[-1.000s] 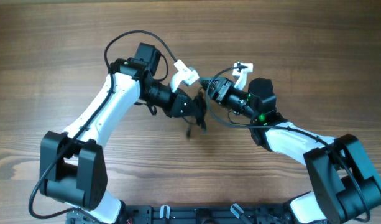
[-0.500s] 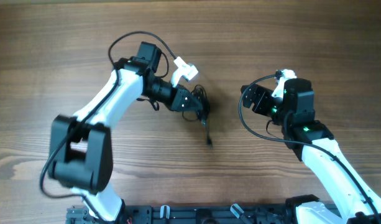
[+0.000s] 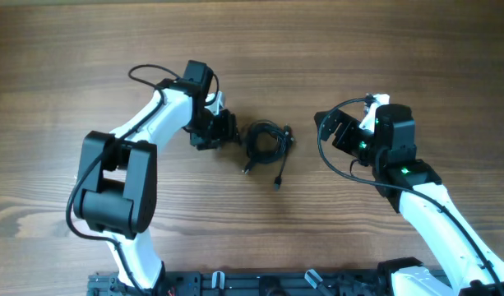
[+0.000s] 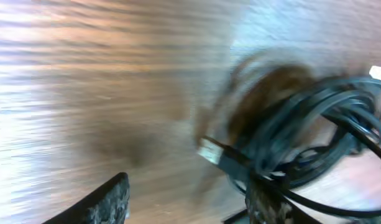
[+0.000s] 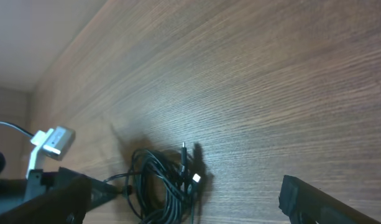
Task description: Untangle cables
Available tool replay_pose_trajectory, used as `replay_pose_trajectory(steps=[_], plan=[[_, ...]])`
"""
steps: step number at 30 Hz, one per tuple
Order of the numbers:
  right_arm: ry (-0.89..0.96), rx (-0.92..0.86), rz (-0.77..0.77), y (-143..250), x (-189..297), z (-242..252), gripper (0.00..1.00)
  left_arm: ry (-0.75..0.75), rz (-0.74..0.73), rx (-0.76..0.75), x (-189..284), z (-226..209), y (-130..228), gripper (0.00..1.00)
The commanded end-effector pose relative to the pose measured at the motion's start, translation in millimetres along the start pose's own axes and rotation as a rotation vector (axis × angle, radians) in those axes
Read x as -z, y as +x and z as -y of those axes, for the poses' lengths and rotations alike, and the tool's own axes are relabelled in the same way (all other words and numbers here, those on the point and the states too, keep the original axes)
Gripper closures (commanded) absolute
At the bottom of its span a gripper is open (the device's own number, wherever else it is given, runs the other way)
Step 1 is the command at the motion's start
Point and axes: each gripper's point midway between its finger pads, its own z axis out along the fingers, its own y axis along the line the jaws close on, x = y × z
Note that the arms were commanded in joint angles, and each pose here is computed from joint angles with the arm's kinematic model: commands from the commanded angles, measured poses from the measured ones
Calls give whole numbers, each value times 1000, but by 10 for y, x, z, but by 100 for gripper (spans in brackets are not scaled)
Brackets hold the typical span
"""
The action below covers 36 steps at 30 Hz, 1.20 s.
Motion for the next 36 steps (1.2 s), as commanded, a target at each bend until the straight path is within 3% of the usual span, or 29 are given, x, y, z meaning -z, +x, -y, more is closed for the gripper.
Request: replay_pose_trajectory(steps=[1,3,7,9,11,17,18,19,20,21,22,23,24,25,26,28,29,33,34,36], plan=[[-11,-47,-18,35,5,-11,0,70,-60,-58,-96,266,177,37],[-9,-48,-19,40,5,-7,0,69,-64,-61,-119,313,203,35],[-11,-46,-16,32,5,-12,0,89,-16,115,-136,408,73,18],[-10,-41,-17,37,4,-7,0,108,2,340,-132,450,-7,15],[-8,-42,-20,46,4,0,0,122,-25,658,-131,482,-1,5],[-6,-42,-22,49,4,3,0,239,-269,1095,-75,896,216,0],[-5,-43,-24,54,4,6,0,227,-268,1134,-89,897,222,11],[-4,-44,-24,55,4,8,0,222,-267,1153,-99,906,224,30],[-1,-45,-28,66,4,17,0,220,-271,1174,-107,927,233,41],[2,-46,-32,75,4,24,0,216,-274,1190,-120,954,245,46],[7,-49,-37,88,5,34,0,210,-267,1199,-133,961,247,46],[12,-52,-42,102,5,47,0,201,-252,1205,-149,951,241,35],[19,-55,-50,122,7,63,0,181,-213,1219,-177,909,215,35],[21,-56,-54,131,7,69,0,157,-162,1220,-201,839,175,48],[23,-57,-56,138,7,75,0,133,-106,1219,-218,758,124,54],[25,-61,-59,144,8,79,0,102,9,1124,-226,616,-9,86],[28,-62,-62,151,8,85,0,100,47,1057,-217,578,-74,96],[46,-71,-82,205,14,129,0,121,83,1009,-153,502,-204,96],[52,-73,-89,223,16,143,0,154,113,921,-129,547,-302,96],[58,-76,-95,240,18,158,0,251,212,598,-52,783,-564,92]])
